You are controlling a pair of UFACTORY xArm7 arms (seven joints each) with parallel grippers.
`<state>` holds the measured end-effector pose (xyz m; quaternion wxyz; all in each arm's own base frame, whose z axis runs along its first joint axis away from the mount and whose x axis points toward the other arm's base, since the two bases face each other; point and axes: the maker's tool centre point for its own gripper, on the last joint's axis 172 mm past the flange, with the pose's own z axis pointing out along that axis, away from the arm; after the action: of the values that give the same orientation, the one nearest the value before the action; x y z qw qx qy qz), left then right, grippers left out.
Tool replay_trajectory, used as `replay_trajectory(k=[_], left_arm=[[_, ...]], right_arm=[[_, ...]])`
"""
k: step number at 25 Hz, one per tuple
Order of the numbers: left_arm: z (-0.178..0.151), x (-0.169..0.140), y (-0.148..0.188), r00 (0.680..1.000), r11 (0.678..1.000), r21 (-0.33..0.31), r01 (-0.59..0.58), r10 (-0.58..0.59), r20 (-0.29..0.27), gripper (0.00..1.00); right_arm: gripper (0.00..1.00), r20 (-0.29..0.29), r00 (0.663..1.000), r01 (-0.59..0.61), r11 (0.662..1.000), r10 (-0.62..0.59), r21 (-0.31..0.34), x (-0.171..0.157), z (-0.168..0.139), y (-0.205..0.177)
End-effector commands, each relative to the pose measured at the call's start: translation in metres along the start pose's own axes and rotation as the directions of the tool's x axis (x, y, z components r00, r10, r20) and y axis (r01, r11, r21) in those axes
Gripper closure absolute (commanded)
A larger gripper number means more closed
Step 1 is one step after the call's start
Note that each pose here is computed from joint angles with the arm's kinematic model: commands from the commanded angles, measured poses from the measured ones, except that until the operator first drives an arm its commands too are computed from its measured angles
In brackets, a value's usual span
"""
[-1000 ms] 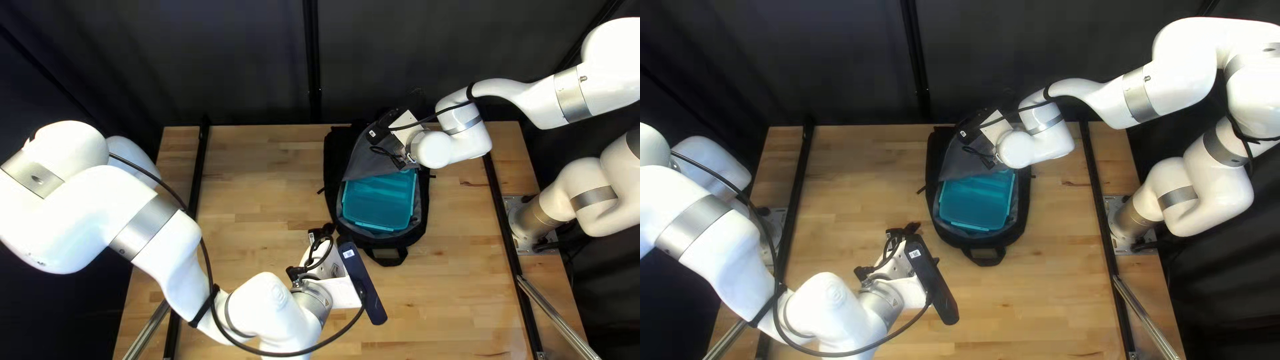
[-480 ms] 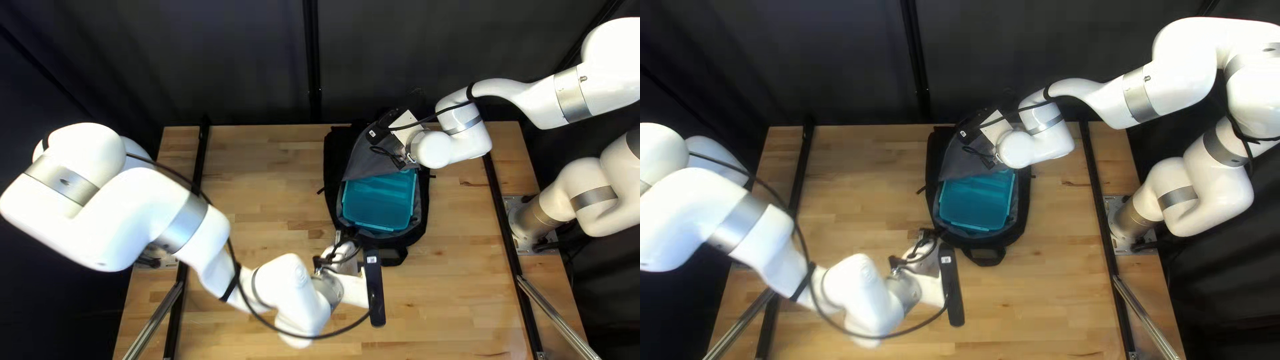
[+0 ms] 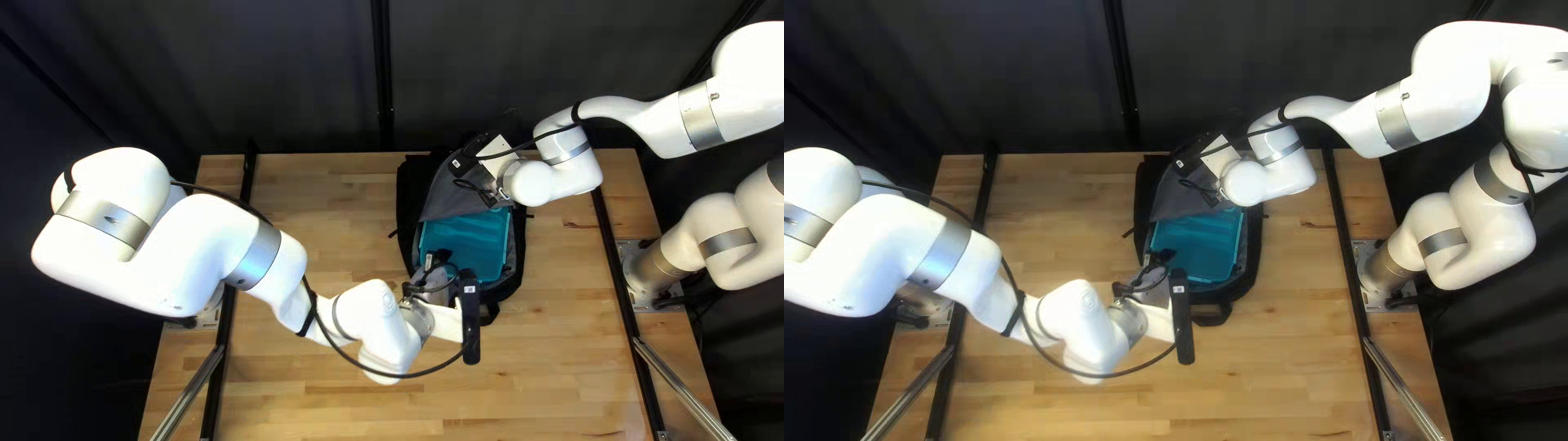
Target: Remove a lunch box from a kids backpack
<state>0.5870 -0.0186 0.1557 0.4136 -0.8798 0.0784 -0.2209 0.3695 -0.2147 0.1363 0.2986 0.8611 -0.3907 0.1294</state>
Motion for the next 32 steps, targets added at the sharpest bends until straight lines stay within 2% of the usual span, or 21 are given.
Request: replay_trajectory(k=[1, 4, 15, 32], left_arm=[[0.013, 0.002, -0.003, 1.0, 1.0, -0.002, -0.012, 0.012, 0.007, 0.0], [0.02, 0.0, -0.001, 1.0, 1.0, -0.004, -0.009, 0.009, 0.013, 0.0], [0.014, 0.002, 0.018, 1.0, 0.999, -0.034, 0.021, -0.021, -0.003, 0.0], [0.032, -0.01, 0.044, 0.999, 0.997, -0.071, 0.01, -0.008, 0.032, 0.0]], right_arm=[[1.0, 0.0, 1.0, 0.0, 1.0, 0.0, 0.0, 0.0, 0.0, 0.0], [1.0, 0.0, 1.0, 0.0, 1.0, 0.0, 0.0, 0.0, 0.0, 0.0], [1.0, 0.0, 1.0, 0.0, 1.0, 0.0, 0.0, 0.0, 0.0, 0.0], [1.0, 0.0, 1.0, 0.0, 1.0, 0.0, 0.0, 0.0, 0.0, 0.0]])
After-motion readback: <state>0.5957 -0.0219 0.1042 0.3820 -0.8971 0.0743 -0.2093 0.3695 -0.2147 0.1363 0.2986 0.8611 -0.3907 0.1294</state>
